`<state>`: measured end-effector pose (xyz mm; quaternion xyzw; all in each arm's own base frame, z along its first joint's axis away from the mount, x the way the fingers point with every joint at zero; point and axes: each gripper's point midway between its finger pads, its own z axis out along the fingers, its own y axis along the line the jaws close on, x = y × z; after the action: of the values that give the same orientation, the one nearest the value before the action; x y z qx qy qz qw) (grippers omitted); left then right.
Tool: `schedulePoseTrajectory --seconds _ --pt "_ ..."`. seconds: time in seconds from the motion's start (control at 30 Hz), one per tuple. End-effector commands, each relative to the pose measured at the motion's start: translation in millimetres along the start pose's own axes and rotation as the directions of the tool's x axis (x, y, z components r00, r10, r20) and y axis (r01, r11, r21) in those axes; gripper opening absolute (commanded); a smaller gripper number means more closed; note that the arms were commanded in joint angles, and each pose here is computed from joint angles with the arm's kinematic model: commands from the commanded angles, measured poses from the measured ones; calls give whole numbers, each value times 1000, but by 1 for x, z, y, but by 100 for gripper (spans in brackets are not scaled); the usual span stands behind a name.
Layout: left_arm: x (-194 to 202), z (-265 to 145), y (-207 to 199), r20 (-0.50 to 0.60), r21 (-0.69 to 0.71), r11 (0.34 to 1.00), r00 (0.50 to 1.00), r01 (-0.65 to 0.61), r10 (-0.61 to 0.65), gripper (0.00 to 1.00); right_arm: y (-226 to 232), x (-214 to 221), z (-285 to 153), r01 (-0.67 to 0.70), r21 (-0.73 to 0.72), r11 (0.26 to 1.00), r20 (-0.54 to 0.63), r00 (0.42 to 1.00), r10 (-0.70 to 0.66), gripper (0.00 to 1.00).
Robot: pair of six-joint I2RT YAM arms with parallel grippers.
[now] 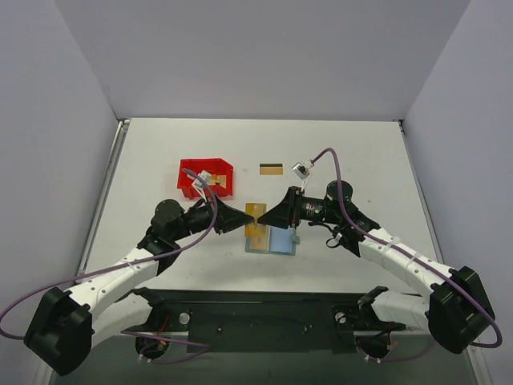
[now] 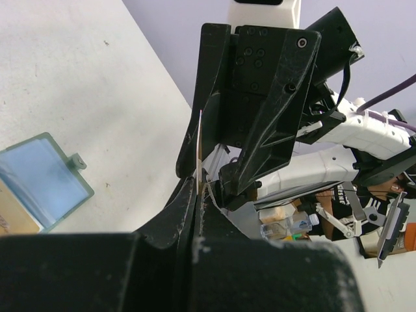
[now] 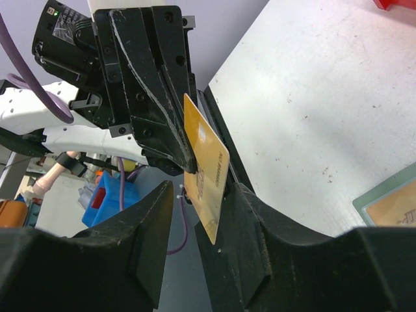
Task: Put the credit cards into the card holder
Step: Insert the credit card into the card holder.
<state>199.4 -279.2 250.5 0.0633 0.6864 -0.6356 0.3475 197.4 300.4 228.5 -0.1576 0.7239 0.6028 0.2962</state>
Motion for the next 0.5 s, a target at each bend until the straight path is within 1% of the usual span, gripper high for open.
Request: schedulePoseTrajectory --seconds 0.0,0.23,0.47 --pt "-5 5 -23 6 86 995 999 -48 48 0 19 -19 2 77 -66 995 51 996 -73 34" --pt "-8 5 -23 28 78 996 999 -47 45 0 17 -16 2 63 -68 996 39 997 -60 25" --pt "-12 5 -19 55 60 998 998 -36 33 0 16 -14 2 58 -69 996 33 998 -56 21"
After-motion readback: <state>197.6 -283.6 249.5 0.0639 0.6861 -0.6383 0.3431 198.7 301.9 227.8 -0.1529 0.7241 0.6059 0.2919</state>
